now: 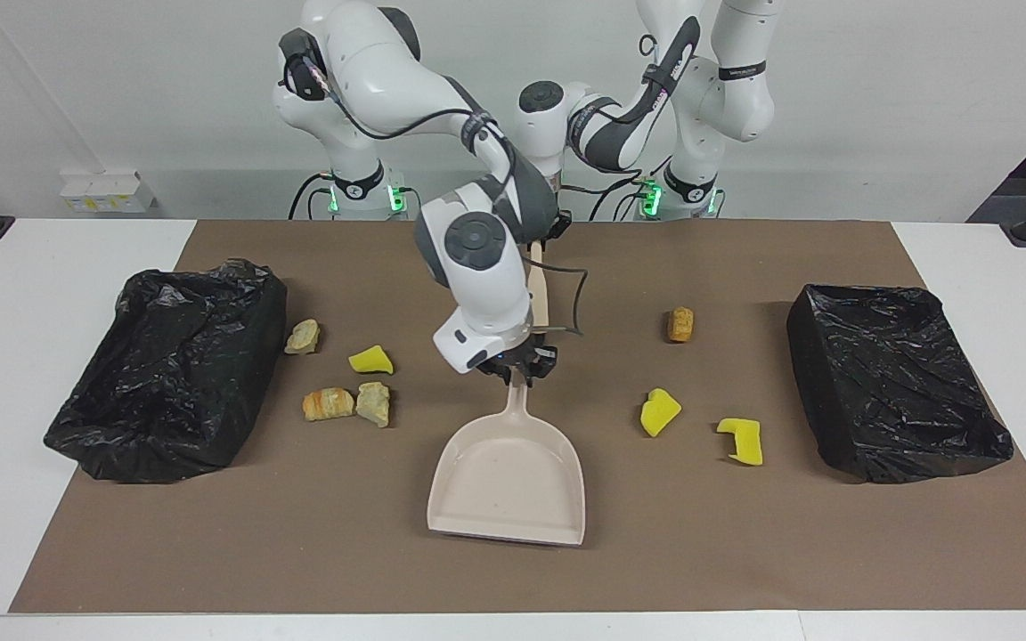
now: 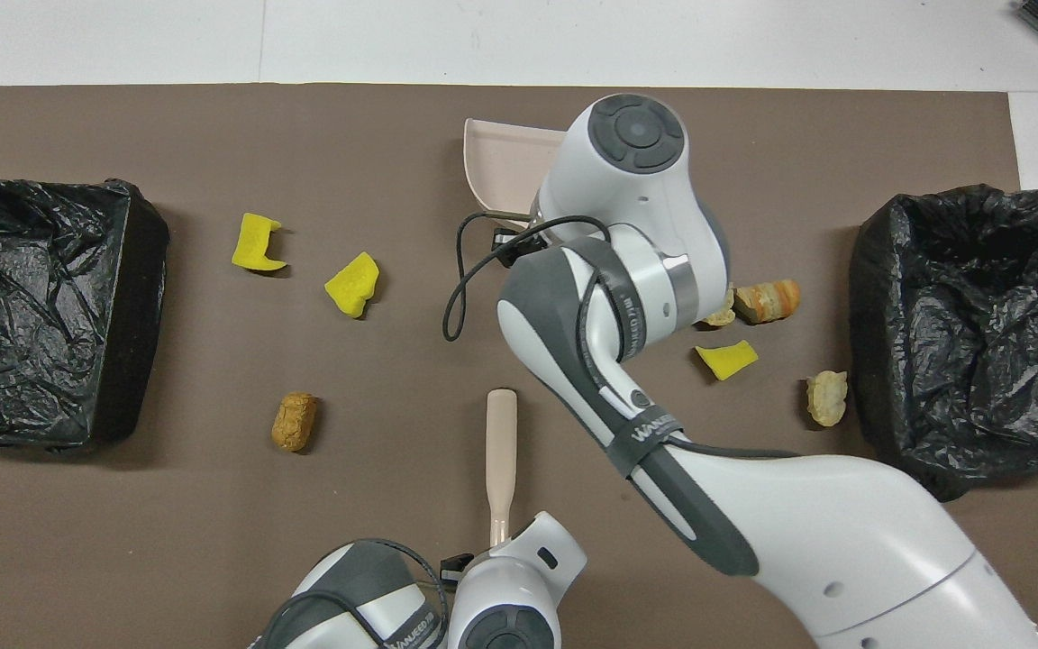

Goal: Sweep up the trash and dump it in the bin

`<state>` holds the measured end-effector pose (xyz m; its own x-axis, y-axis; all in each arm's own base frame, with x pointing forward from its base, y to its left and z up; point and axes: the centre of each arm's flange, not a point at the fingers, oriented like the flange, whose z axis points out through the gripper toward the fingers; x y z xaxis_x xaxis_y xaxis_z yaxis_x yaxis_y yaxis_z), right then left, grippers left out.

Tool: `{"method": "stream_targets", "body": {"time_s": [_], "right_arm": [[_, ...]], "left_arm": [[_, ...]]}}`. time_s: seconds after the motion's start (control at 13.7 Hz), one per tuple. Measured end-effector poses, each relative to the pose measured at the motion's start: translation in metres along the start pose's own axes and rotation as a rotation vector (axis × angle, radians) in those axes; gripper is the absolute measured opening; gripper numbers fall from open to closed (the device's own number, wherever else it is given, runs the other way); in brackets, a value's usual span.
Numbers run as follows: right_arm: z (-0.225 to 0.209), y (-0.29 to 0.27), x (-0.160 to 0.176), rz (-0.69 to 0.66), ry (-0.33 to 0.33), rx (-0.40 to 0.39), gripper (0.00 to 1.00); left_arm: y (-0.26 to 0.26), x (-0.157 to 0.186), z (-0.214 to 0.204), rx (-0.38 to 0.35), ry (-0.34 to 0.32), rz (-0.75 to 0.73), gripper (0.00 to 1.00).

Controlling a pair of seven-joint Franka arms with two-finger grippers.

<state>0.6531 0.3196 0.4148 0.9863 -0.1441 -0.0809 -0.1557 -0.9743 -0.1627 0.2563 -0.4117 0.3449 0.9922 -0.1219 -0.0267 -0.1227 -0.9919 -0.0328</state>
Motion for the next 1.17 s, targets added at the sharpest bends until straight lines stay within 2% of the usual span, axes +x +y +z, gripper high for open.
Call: {"method": "stream_targets", "body": {"time_s": [0.15, 0.36, 0.66, 0.95, 1.17], "right_arm": [[-0.029, 0.029, 0.01, -0.023, -0.013, 0.027, 0.33], [-0.05, 0.065, 0.017, -0.135, -0.061, 0.014, 0.33], [-0.066, 0.082, 0.01, -0.367, -0.087, 0.016, 0.33], [-0.064, 0.096, -0.006, -0.62, -0.182, 0.016, 0.33], [-0.057, 0.107, -0.019, -0.873, -0.25, 0.002, 0.33]], "left_arm": [[-0.006, 0.008, -0.012, 0.027, -0.026, 0.033, 0.26], [-0.031, 0.035, -0.054, 0.028, -0.037, 0.036, 0.26], [-0.138, 0.092, -0.121, -0.02, 0.001, 0.013, 0.26], [-0.241, 0.141, -0.118, 0.073, 0.034, -0.087, 0.26], [-0.316, 0.176, -0.111, 0.071, 0.076, -0.133, 0.26]]}}
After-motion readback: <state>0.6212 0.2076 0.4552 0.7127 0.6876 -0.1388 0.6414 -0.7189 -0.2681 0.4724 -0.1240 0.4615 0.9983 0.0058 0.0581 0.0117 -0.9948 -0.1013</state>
